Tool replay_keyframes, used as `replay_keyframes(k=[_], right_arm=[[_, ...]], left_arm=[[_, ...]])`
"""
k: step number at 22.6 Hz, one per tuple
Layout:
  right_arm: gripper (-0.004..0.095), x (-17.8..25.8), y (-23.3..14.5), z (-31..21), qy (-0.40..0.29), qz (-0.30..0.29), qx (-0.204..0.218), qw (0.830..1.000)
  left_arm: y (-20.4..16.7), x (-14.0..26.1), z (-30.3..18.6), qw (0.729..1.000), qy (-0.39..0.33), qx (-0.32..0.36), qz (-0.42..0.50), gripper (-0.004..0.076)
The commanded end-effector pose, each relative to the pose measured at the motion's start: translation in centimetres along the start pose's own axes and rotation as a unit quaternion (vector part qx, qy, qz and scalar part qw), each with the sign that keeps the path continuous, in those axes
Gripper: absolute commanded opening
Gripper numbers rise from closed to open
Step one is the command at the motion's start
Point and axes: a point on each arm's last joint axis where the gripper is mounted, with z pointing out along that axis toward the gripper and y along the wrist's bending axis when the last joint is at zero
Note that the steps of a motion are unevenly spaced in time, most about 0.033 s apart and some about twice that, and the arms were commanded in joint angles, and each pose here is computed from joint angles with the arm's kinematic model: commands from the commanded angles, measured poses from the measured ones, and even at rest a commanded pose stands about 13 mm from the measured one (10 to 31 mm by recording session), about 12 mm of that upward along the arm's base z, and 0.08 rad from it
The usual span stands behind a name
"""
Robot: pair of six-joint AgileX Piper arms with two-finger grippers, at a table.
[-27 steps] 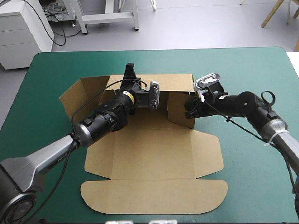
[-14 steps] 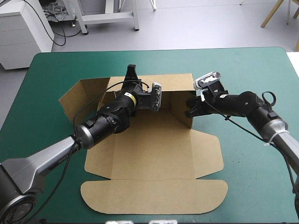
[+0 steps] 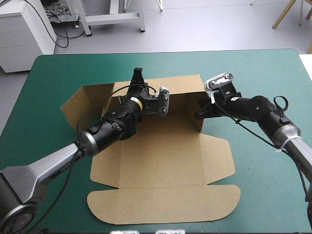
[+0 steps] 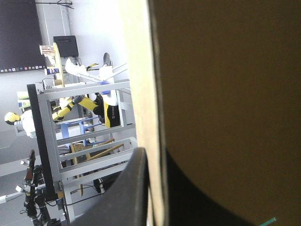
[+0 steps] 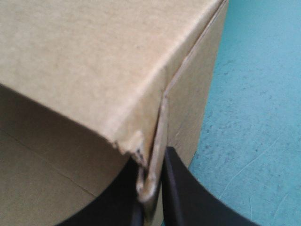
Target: Fold the box
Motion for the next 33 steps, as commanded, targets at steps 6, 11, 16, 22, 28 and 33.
replay_keyframes(k=[6, 11, 16, 22, 28, 33], right_arm=[[-0.0019, -2.3, 0.1, -1.8, -0.066, 0.011, 0.019, 0.998], [-0.0019, -2.4, 0.1, -1.8, -0.069, 0.018, 0.021, 0.997], [-0.0019, -2.5, 0.0, -1.9, -0.075, 0.026, 0.026, 0.996], [-0.0019, -2.5, 0.0, -1.9, -0.076, 0.031, 0.027, 0.996], [-0.0019, -2.5, 0.0, -1.9, -0.076, 0.034, 0.027, 0.996], [-0.0019, -2.4, -0.1, -1.9, -0.075, 0.038, 0.028, 0.996]], left_arm=[[2.1, -1.3, -3.7, 0.992, -0.095, -0.025, -0.083, 0.0277], [2.5, -1.9, -6.1, 0.987, -0.111, -0.022, -0.115, 0.0463], [2.7, -3.7, -9.7, 0.982, -0.147, -0.027, -0.115, 0.0463], [4.3, -3.2, -12.3, 0.945, -0.137, 0.042, -0.295, 0.0460], [9.3, -1.3, -14.8, 0.921, -0.104, 0.009, -0.376, 0.0426], [12.7, 4.1, -15.1, 0.889, -0.007, -0.021, -0.458, 0.0416]])
